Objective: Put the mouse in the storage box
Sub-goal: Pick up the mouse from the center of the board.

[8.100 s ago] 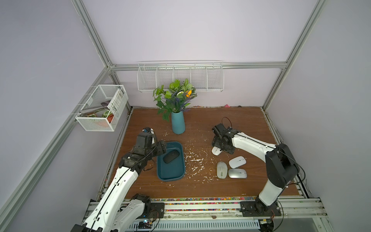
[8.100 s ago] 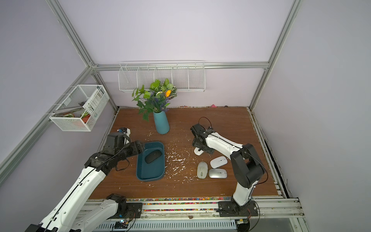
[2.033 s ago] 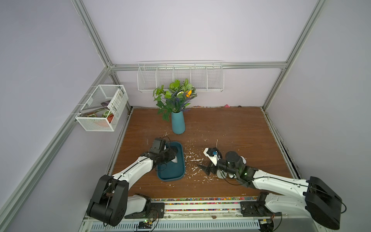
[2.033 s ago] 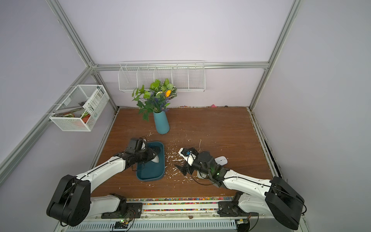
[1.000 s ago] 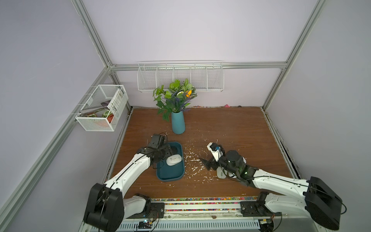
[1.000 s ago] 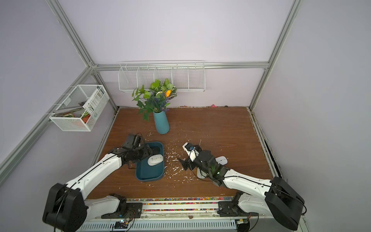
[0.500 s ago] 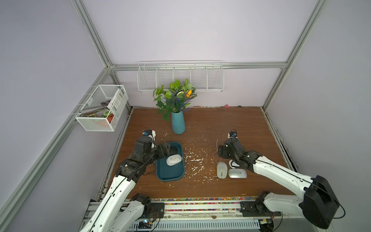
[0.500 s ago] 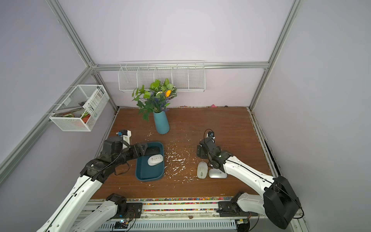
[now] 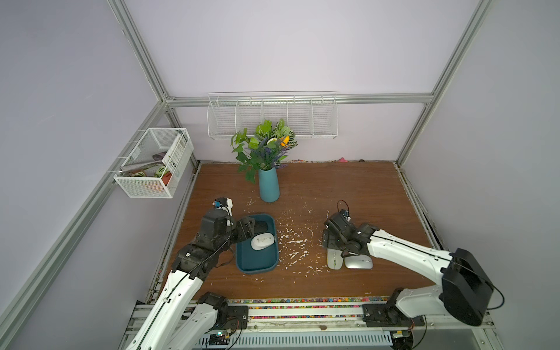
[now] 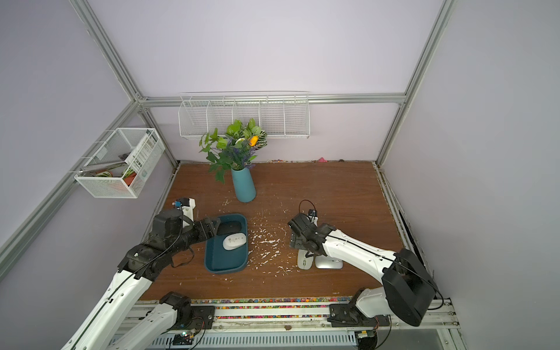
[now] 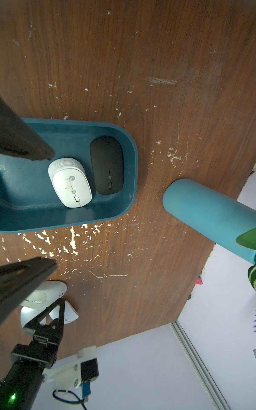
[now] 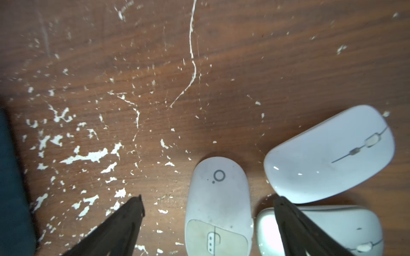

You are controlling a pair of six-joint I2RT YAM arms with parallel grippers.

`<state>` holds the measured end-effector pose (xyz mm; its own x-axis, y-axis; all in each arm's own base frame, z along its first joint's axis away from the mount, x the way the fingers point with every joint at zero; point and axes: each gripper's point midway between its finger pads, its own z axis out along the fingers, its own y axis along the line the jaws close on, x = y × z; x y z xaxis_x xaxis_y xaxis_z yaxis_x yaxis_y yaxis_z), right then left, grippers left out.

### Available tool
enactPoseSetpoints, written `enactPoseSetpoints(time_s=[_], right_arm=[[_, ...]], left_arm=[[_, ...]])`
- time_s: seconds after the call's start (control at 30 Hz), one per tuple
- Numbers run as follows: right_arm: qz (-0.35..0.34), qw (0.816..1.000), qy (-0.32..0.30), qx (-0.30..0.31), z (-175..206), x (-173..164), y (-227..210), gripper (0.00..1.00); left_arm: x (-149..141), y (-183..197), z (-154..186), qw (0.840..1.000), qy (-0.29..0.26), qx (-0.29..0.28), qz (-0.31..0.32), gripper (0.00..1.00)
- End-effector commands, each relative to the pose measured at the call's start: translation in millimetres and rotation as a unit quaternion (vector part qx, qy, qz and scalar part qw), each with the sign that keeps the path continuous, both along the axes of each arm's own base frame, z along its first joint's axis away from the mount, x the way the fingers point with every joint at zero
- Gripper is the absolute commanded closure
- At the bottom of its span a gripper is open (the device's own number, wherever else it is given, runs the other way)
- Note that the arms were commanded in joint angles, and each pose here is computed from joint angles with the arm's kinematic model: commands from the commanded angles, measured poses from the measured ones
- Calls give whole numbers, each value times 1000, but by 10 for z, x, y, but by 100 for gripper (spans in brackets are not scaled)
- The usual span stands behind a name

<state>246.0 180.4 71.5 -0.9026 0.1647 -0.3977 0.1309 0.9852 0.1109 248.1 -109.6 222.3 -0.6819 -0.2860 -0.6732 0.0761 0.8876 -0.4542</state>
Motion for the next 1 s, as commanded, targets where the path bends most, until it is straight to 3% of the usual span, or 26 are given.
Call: enactPoseSetpoints(time_s=[0.0,0.4,0.97], right_arm=[[-24,999,31,-18,-104,-120,-33,3],[-49,995,83,-23,-392,-391,-6,7],[-71,989,117,-64,-485,-398,1,10]], left_arm=[[-16,28,-33,1000,-2,13,0,26],[-2,20,-57,1000,4,14,-1,26],[2,30,-75,1000,7,16,2,26]])
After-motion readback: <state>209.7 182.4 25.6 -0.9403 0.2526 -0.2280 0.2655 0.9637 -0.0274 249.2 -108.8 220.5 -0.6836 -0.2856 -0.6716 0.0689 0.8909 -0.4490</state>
